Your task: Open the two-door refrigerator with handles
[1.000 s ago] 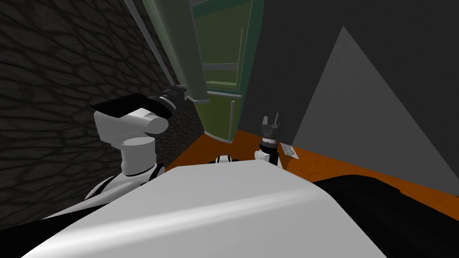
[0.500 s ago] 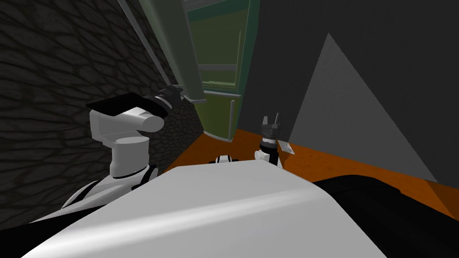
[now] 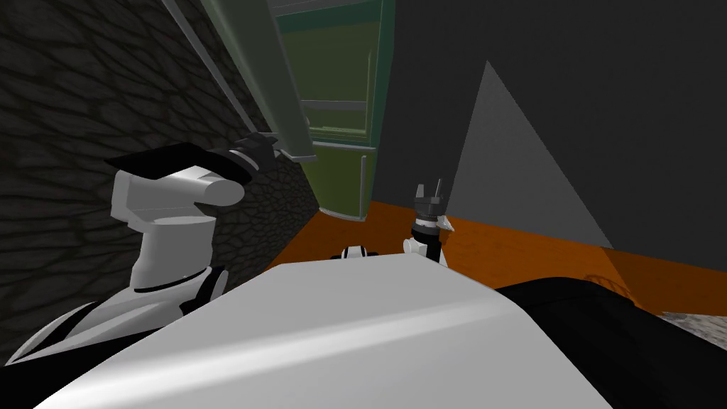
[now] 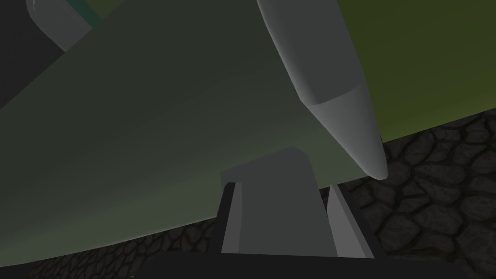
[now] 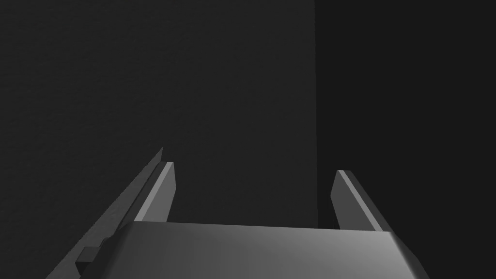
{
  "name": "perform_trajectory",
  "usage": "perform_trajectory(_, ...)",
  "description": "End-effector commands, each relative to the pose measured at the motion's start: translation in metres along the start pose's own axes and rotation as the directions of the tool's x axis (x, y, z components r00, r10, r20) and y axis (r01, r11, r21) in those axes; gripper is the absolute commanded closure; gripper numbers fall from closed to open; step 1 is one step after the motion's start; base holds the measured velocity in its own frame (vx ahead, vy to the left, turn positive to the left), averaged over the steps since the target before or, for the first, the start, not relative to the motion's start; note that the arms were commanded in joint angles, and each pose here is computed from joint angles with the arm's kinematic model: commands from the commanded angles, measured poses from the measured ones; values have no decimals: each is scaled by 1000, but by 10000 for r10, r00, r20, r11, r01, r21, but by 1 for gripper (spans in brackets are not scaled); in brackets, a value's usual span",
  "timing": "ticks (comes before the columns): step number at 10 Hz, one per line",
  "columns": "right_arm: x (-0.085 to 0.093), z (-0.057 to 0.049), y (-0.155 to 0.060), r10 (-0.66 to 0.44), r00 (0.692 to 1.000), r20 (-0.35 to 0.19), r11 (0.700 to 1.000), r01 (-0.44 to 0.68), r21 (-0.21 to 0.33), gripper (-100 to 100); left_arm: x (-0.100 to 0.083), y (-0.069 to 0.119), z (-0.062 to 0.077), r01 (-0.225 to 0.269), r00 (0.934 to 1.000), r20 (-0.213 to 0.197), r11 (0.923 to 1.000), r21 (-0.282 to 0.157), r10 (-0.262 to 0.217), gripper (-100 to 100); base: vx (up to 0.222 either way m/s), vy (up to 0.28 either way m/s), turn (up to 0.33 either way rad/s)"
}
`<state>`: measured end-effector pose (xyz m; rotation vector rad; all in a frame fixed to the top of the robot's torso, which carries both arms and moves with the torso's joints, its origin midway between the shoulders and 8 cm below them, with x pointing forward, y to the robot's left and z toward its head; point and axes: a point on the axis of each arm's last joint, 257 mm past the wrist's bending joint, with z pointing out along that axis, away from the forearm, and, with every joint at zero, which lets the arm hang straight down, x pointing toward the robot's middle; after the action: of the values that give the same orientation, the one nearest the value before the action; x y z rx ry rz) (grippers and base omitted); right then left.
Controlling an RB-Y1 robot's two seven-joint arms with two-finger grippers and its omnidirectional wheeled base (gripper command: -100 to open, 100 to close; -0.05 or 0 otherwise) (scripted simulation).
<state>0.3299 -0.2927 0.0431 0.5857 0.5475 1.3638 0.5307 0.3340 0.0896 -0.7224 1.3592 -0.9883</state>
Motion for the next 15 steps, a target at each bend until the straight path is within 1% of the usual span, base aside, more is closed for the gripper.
perform_trajectory(1,0,0,0,-1,10000,1,10000,1,2,0,-36,7,0,192,9990,398,9998,37,-193,100,-144,104,-269)
perform_trajectory(2,0,0,0,2,10000,-1,10000,-2,-2,0,-43,14,2,221,9988,439,9997,-103,-216,100,-175,113,-202)
perform_trajectory(3,0,0,0,0,10000,0,10000,0,1,0,-44,17,2,243,9987,457,9996,-149,-236,100,-75,69,8)
perform_trajectory(4,0,0,0,-2,10000,1,10000,2,3,0,-70,15,-2,350,9965,761,9994,18,-350,100,-127,98,-287)
perform_trajectory(5,0,0,0,1,10000,-1,10000,-1,-1,0,-77,18,-1,411,9960,791,9992,-14,-408,100,-173,105,-179)
perform_trajectory(6,0,0,0,-1,10000,0,10000,1,1,0,-79,18,0,388,9960,810,9992,-10,-386,100,-90,50,17)
perform_trajectory(7,0,0,0,-2,10000,1,10000,2,3,0,-67,24,3,439,9972,609,9989,-186,-427,100,-39,12,26)
perform_trajectory(8,0,0,0,-1,10000,2,10000,1,2,0,-56,15,2,466,9983,349,9989,14,-466,100,-52,174,-11)
perform_trajectory(9,0,0,0,-4,10000,-1,10000,4,1,0,-56,15,2,466,9983,349,9989,14,-466,100,-30,214,-48)
perform_trajectory(10,0,0,0,-4,10000,0,10000,4,3,0,-45,8,1,508,9987,86,9986,159,-509,100,-38,269,-45)
perform_trajectory(11,0,0,0,-6,10000,-2,10000,6,3,0,-45,8,1,508,9987,86,9986,159,-509,100,-21,254,-23)
perform_trajectory(12,0,0,0,-5,10000,-1,10000,5,4,0,-33,1,-1,555,9983,-180,9980,300,-550,100,-44,287,-35)
perform_trajectory(13,0,0,0,-6,10000,-2,10000,6,3,0,-33,1,-1,555,9983,-180,9980,300,-550,100,-45,258,-18)
perform_trajectory(14,0,0,0,-5,10000,-1,10000,5,4,0,-22,-6,-3,608,9973,-449,9972,437,-588,100,-14,222,-50)
perform_trajectory(15,0,0,0,-5,10000,-1,10000,5,4,0,-22,-6,-3,608,9973,-449,9972,437,-588,100,10,252,-19)
